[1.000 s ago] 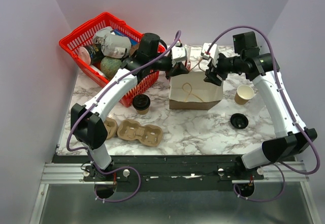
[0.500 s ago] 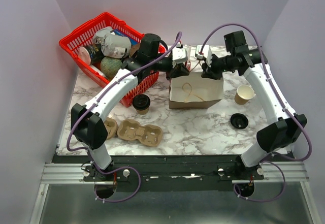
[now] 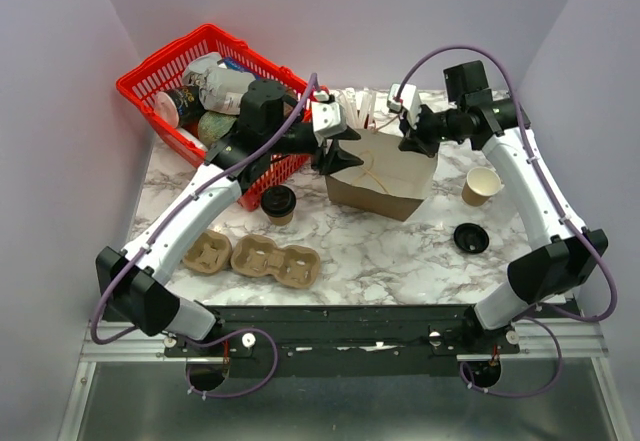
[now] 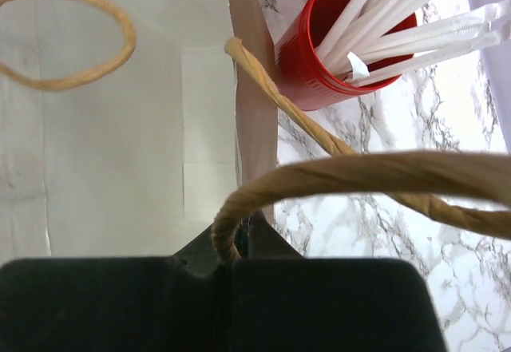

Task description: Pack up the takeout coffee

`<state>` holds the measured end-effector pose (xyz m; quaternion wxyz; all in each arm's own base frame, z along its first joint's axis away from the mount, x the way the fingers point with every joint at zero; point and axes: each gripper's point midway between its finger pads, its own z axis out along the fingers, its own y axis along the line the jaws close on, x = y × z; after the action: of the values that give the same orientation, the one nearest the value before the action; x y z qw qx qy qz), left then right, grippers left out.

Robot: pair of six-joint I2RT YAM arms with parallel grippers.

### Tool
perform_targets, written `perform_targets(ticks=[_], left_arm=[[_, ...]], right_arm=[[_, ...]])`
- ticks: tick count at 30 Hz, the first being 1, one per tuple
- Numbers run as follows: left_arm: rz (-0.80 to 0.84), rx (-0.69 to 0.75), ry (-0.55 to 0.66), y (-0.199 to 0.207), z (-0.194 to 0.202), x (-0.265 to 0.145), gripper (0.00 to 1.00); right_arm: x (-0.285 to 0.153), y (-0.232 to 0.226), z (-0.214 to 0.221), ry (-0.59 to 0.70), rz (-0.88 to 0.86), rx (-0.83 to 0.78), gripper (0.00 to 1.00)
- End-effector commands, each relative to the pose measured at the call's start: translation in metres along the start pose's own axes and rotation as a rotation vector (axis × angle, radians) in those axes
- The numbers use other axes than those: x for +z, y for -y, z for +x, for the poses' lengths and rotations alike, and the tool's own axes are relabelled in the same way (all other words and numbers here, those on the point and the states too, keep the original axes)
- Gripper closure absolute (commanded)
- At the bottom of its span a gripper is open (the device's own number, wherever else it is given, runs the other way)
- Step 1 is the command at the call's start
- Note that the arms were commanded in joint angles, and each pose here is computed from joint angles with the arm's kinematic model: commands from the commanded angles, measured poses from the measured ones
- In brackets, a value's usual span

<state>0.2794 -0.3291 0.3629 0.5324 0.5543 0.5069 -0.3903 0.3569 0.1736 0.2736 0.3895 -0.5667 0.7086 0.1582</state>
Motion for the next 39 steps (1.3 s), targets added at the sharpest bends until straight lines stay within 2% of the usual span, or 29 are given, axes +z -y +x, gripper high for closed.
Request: perform_targets(ticks=[1, 3, 9, 13, 19, 28, 30, 31, 36, 37, 39], left_arm=[[0.068, -0.084, -0.009, 0.006, 0.008, 0.015, 0.39], [0.053, -0.149, -0.058, 0.0, 0.02, 0.023, 0.39], [-0.05, -0.269, -0.077, -0.023, 0.019, 0.039, 0.4], [-0.048, -0.306, -0.1, -0.026, 0.019, 0.048, 0.43], [-0.07, -0.378, -0.166, -0.027, 0.042, 0.056, 0.47], [-0.064, -0.445, -0.193, -0.023, 0.055, 0.063, 0.45], [-0.049, -0.452, -0.195, -0.021, 0.058, 0.066, 0.5], [-0.043, -0.455, -0.195, -0.021, 0.058, 0.067, 0.61], [0.053, -0.446, -0.151, -0.007, 0.045, 0.068, 0.89], [0.077, -0.447, -0.139, -0.003, 0.042, 0.067, 1.0], [0.082, -0.424, -0.114, -0.001, 0.031, 0.064, 1.0]], right_arm=[[-0.007, 0.008, -0.004, 0.004, 0.075, 0.041, 0.99], [-0.009, 0.011, -0.007, 0.011, 0.091, 0.041, 1.0], [-0.015, 0.016, -0.009, 0.01, 0.147, 0.038, 0.99], [-0.016, 0.018, -0.007, -0.004, 0.176, 0.036, 0.99], [-0.019, 0.019, -0.008, 0.002, 0.195, 0.037, 0.99], [-0.019, 0.017, -0.008, 0.001, 0.195, 0.036, 0.99], [-0.019, 0.017, -0.008, 0.002, 0.193, 0.036, 0.99], [-0.018, 0.017, -0.007, -0.001, 0.193, 0.037, 0.99], [-0.017, 0.019, -0.004, -0.008, 0.204, 0.045, 1.0], [-0.018, 0.02, -0.004, -0.009, 0.211, 0.046, 0.99], [-0.017, 0.025, -0.001, -0.022, 0.234, 0.051, 0.99]])
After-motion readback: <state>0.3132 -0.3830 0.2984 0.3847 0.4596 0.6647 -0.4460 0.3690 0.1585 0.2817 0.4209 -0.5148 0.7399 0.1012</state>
